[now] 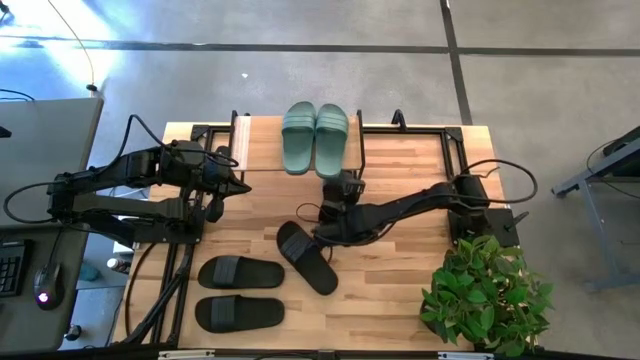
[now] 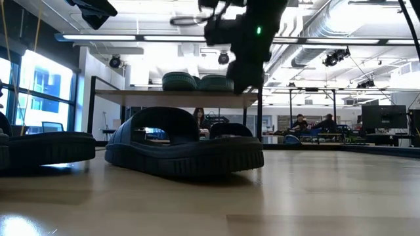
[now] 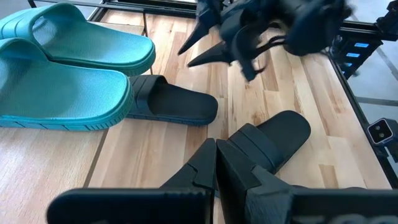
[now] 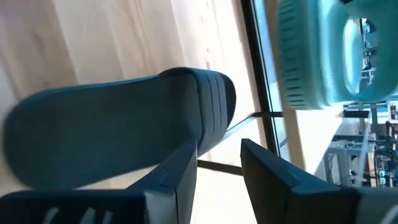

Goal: Pick and place slides into the shelf
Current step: Put the black slide under the shelf

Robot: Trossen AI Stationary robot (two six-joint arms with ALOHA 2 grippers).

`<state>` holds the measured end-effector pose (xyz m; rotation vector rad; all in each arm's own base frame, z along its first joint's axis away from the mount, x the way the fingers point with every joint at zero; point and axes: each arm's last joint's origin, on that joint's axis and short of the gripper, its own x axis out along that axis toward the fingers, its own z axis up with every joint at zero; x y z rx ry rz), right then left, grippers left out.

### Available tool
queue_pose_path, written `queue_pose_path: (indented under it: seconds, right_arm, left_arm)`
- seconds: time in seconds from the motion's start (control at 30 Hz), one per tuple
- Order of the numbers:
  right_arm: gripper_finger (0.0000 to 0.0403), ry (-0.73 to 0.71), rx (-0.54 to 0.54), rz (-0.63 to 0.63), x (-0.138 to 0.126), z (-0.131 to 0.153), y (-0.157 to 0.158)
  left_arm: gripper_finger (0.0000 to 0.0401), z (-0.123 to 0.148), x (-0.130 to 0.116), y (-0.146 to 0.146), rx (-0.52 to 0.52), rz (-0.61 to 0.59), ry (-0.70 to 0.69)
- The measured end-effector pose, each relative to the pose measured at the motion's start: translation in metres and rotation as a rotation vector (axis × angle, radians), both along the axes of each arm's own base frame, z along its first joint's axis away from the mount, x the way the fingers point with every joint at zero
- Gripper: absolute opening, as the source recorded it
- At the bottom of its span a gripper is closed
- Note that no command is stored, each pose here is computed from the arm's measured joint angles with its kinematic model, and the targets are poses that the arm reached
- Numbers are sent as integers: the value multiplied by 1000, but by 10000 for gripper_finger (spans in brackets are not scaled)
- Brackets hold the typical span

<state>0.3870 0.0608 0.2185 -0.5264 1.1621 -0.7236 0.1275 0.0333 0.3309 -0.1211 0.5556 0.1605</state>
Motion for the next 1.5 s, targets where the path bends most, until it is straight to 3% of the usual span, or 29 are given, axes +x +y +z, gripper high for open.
queue_pose_path:
  seconds: [0.1, 0.37, 0.63, 0.8, 1.0, 1.13, 1.4, 1.5]
  right_arm:
    - [114, -21, 27, -12, -2, 13, 10]
    - [103, -152, 262, -49, -22, 42, 33]
    - [8, -305, 554, -65, -55, 65, 39]
    - [4, -494, 722, -61, -62, 40, 38]
    - [0, -666, 835, -144, -64, -4, 38]
    - [0, -727, 840, -190, -61, -23, 38]
    - [0, -679, 861, -237, -44, -60, 33]
    - [0, -679, 814, -263, -42, -72, 33]
  left_arm:
    - [1, 0, 0, 0, 0, 0, 0]
    - [1, 0, 0, 0, 0, 0, 0]
    - [1, 0, 0, 0, 0, -1, 0]
    - [1, 0, 0, 0, 0, 0, 0]
    - [1, 0, 0, 0, 0, 0, 0]
    - [1, 0, 0, 0, 0, 0, -1]
    - [1, 0, 0, 0, 0, 0, 0]
    - [1, 0, 0, 0, 0, 0, 0]
